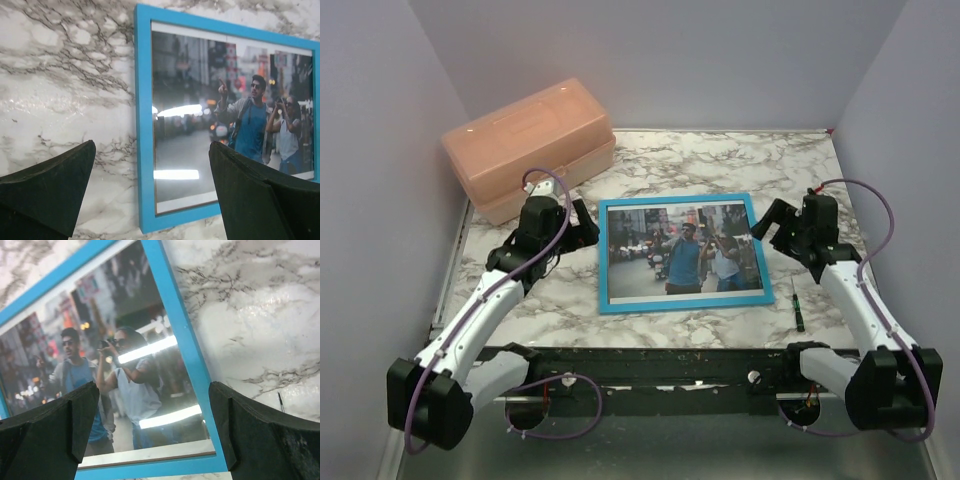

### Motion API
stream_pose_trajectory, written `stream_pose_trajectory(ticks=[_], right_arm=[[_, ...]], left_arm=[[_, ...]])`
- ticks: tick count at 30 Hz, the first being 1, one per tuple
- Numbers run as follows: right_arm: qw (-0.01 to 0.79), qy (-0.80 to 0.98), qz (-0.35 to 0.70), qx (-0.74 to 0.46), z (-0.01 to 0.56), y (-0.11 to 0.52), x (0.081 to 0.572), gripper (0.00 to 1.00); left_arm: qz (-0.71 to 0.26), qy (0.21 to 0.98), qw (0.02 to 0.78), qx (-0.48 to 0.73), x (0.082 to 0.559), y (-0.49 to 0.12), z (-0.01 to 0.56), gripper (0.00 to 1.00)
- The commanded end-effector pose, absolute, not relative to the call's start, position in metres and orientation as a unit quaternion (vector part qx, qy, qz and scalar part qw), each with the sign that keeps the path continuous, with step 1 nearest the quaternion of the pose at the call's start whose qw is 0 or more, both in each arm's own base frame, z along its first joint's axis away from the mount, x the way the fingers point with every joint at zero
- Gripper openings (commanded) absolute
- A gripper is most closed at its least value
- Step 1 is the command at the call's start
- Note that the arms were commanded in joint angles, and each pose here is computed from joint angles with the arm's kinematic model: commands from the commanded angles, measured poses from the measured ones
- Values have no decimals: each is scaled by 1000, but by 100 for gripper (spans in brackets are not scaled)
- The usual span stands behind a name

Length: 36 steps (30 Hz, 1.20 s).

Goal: Put the photo into the frame
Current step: Reset both arms

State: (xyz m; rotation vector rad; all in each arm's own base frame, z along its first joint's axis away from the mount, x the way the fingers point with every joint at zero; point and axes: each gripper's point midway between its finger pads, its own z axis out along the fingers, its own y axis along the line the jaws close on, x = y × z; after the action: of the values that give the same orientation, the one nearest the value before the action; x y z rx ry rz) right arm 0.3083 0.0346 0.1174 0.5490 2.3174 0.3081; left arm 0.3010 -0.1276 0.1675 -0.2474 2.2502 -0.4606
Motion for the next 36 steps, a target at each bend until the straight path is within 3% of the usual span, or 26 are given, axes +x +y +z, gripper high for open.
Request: stream_pose_trajectory(ticks=[1,10,16,23,25,28,36], right_arm=[[464,861,125,169,146,33,322,100],[588,796,84,119,155,15,333,100],[655,747,36,105,141,-2,333,100],[669,732,10,133,109,-15,347,100],[663,736,7,138,106,-17,356,100],[689,711,5,142,114,-19,364,100],[684,723,20,93,90,-5,376,100]], left_arm=[[-163,833,523,-80,312,-109,192,98],[-58,752,655,-49,312,-63,194,98],[26,731,680,-61,316,-33,178,98],[43,666,742,-66,334,-13,173,98],[39,689,722,-47,341,-17,167,98],[75,658,749,-24,343,-7,176,98],[67,678,727,-81,363,20,155,99]])
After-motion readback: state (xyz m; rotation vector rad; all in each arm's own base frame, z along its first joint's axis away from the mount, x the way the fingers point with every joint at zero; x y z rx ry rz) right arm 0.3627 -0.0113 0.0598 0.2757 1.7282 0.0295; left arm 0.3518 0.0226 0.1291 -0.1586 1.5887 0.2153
